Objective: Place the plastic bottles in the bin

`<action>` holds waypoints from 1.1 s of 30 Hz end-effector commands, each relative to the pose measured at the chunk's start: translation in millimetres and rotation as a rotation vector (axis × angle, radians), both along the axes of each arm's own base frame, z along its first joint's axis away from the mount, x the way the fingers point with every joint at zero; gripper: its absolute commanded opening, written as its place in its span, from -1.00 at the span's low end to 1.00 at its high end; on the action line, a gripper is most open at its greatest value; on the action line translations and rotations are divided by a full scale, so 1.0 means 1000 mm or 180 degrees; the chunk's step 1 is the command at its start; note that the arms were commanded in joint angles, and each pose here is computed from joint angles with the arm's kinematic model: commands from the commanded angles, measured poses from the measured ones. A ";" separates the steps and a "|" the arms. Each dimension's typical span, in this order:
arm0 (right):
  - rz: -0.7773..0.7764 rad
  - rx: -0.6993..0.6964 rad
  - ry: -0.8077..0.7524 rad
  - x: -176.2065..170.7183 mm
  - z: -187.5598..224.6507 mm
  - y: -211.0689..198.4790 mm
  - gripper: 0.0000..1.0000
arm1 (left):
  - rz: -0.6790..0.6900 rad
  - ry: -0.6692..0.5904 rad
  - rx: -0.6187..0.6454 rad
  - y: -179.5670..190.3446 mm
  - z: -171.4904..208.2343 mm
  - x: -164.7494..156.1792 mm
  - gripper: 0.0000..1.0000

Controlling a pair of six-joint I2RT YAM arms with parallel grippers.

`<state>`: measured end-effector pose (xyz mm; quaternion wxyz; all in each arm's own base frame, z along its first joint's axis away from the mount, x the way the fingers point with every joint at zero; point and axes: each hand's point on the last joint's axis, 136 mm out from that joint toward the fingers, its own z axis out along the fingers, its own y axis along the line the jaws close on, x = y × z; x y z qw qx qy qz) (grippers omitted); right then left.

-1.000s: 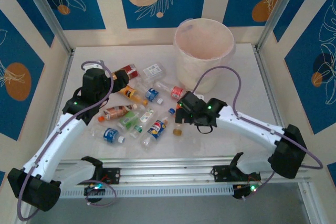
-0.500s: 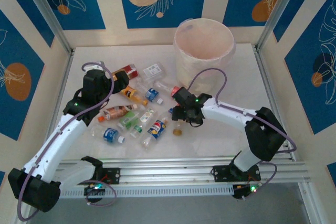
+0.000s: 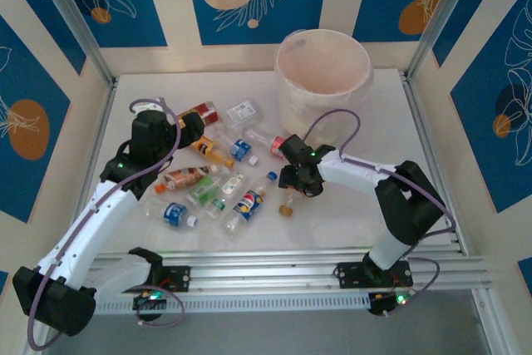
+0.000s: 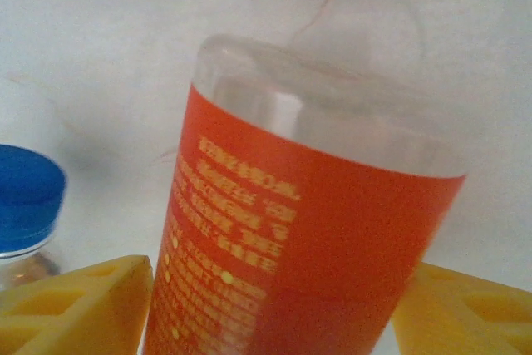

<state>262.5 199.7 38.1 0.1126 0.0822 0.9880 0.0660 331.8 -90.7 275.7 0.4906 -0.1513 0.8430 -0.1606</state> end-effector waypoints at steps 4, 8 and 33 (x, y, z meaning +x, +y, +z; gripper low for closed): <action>0.0029 -0.0026 0.0270 -0.014 -0.024 -0.002 0.38 | 0.0086 -0.0072 0.0022 0.007 0.006 -0.001 0.99; 0.0013 -0.0054 0.0318 -0.017 -0.029 -0.004 0.24 | 0.0088 -0.0078 0.0029 0.008 0.006 -0.001 0.99; 0.0951 0.0030 -0.1738 0.027 0.249 0.012 -0.14 | 0.0139 -0.0141 0.0056 0.013 0.012 -0.004 0.99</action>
